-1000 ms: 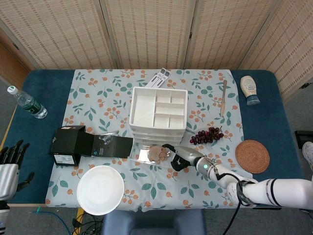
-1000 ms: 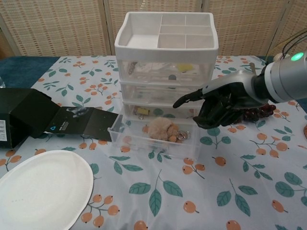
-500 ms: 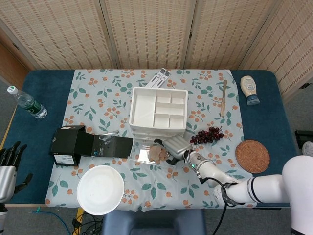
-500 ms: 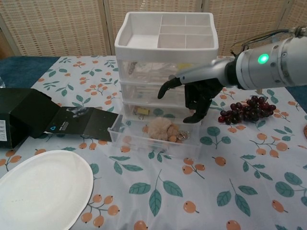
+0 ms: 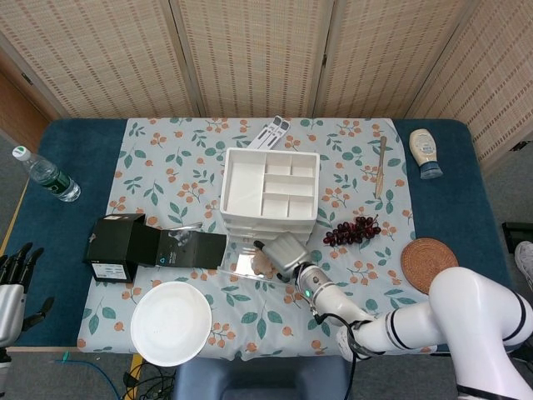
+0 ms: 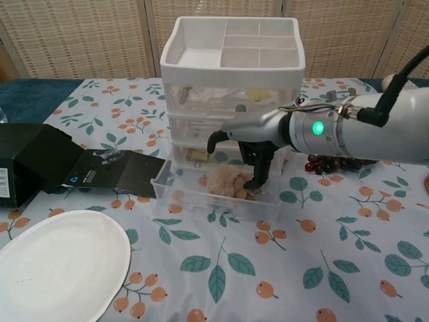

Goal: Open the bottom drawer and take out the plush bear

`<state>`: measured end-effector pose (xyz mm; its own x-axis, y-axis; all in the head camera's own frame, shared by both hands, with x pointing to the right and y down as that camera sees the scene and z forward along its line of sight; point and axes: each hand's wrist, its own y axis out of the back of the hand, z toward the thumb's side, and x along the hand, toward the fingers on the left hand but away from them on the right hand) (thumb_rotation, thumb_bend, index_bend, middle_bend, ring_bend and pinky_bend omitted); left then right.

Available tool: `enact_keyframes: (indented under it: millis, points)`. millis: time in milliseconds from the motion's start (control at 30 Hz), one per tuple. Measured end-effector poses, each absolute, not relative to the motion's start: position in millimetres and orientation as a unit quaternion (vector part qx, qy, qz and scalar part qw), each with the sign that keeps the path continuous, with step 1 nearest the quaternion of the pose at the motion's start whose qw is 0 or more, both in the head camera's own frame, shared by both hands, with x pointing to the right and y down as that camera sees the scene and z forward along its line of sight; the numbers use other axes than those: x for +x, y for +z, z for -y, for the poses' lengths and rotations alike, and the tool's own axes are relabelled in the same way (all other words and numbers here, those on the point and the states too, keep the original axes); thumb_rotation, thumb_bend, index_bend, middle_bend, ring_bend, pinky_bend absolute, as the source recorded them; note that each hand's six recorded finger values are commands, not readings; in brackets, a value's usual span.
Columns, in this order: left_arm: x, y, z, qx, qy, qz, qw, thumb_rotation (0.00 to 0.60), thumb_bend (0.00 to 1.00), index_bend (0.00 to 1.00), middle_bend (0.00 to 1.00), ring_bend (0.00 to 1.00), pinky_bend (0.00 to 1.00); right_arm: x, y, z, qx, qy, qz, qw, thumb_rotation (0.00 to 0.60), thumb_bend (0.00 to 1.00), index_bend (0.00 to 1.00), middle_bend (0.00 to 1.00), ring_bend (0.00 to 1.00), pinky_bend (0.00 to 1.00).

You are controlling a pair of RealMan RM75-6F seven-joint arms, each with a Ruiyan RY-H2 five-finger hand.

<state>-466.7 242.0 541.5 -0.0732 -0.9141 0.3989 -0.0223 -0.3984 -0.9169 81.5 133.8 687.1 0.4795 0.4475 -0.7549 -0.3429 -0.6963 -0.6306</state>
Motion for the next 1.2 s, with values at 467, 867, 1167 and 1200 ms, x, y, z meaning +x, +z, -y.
enact_keyframes:
  millis: [467, 867, 1167, 1200]
  points:
    - [-470, 540, -245, -0.57, -0.61, -0.413, 0.364, 0.6, 0.26, 0.1, 0.07, 0.12, 0.09, 76, 700, -143, -0.751, 0.502, 0.018, 0.428, 0.6, 0.33, 0.17, 0.97, 1.0, 1.0]
    - [-471, 541, -245, -0.569, -0.611, -0.413, 0.363, 0.6, 0.26, 0.1, 0.07, 0.12, 0.09, 76, 711, -146, -0.741, 0.503, 0.008, 0.445, 0.6, 0.33, 0.22, 0.97, 1.0, 1.0]
    - [-472, 542, -246, -0.569, -0.611, -0.413, 0.362, 0.6, 0.26, 0.11, 0.07, 0.12, 0.09, 76, 717, -147, -0.734, 0.505, 0.005, 0.454, 0.6, 0.3, 0.26, 0.97, 1.0, 1.0]
    - [-472, 542, -246, -0.569, -0.611, -0.414, 0.362, 0.6, 0.26, 0.11, 0.07, 0.12, 0.09, 76, 718, -147, -0.733, 0.505, 0.005, 0.455, 0.6, 0.3, 0.27, 0.97, 1.0, 1.0]
